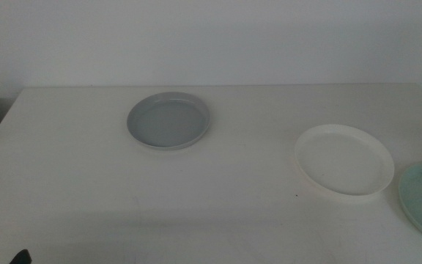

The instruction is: Stack the three bowls on top of each other.

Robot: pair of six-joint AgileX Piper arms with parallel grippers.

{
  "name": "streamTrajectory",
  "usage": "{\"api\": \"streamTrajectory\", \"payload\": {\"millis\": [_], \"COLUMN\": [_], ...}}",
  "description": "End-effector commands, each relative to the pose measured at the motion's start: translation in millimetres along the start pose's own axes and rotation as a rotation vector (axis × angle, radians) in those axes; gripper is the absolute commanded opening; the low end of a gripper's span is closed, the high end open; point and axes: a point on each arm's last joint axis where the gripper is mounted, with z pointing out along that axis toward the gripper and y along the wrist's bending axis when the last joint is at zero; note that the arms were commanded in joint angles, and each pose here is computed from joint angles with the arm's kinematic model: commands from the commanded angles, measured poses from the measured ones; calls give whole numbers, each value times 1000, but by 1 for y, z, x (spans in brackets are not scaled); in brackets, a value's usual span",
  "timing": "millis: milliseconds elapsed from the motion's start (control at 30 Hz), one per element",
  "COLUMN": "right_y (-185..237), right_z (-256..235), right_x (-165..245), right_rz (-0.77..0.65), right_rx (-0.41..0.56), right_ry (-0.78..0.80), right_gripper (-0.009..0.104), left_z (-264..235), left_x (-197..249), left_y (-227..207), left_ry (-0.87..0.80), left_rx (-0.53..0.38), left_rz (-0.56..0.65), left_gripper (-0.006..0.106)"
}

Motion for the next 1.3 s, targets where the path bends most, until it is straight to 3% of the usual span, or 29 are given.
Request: {"api": "streamTrajectory", "payload": {"millis": [0,133,333,500,700,933,1267], "right_y": [-3,-3,1,6,28,93,206], "right_z": [-20,-20,-42,-88,-145,-189,-171], "right_x": [-8,-8,-2,8,24,39,31], "right_rz": [-19,-53,-64,-60,-26,-112,-220], "right_rx": [20,16,16,38,-7,-80,-242], "right_ry": [-85,-84,-76,-144,-263,-350,-321], "right_gripper": [23,-1,-1,-1,-1,-1,-1], "left_z": [-2,-2,-2,-2,-2,-2,-2], "left_x": [-8,-8,-8,-8,-8,-8,-8], "left_y": [0,0,0,0,0,0,0], "left_ry": [-88,-88,-88,-88,-88,-88,-88], "left_rx": [0,0,0,0,0,0,0], "left_rz": [-17,-17,-17,-17,-17,-17,-17], "left_gripper": [105,105,105,105,105,105,105]}}
